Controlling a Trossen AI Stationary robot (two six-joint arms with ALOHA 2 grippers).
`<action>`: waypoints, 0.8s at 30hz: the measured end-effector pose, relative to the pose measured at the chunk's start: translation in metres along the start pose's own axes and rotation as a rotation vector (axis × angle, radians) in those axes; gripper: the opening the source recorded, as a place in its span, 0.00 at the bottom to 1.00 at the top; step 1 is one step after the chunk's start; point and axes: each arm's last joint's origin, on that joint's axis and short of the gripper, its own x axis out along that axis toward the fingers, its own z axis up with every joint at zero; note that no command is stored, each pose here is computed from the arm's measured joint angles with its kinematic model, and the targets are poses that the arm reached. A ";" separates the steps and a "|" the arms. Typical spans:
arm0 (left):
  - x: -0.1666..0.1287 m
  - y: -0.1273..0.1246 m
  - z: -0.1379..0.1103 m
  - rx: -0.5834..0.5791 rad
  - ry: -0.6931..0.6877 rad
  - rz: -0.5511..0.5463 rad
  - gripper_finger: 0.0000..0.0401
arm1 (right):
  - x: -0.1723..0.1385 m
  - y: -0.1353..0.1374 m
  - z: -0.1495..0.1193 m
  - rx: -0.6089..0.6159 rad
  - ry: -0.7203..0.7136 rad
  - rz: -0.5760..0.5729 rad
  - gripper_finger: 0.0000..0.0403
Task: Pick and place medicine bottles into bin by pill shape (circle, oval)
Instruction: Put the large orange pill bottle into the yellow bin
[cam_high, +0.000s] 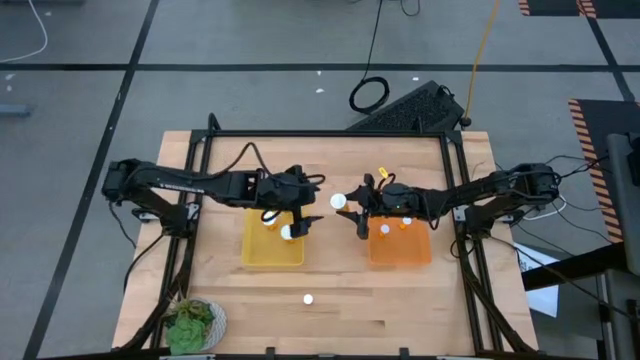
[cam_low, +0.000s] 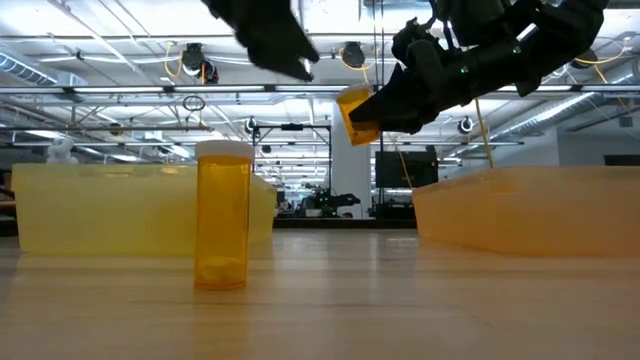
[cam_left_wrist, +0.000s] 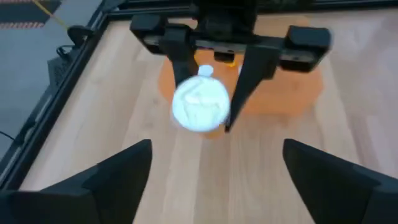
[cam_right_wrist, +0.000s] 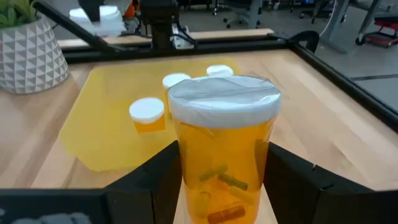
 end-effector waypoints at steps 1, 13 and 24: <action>0.002 0.001 -0.001 0.007 0.012 0.001 0.94 | 0.000 0.000 0.000 -0.001 0.004 0.000 0.48; 0.026 0.002 0.002 0.017 -0.058 -0.113 0.97 | 0.004 0.003 -0.004 -0.051 0.073 0.056 0.48; 0.052 -0.001 0.001 0.040 -0.055 -0.110 0.97 | 0.005 0.003 -0.003 -0.050 0.068 0.055 0.48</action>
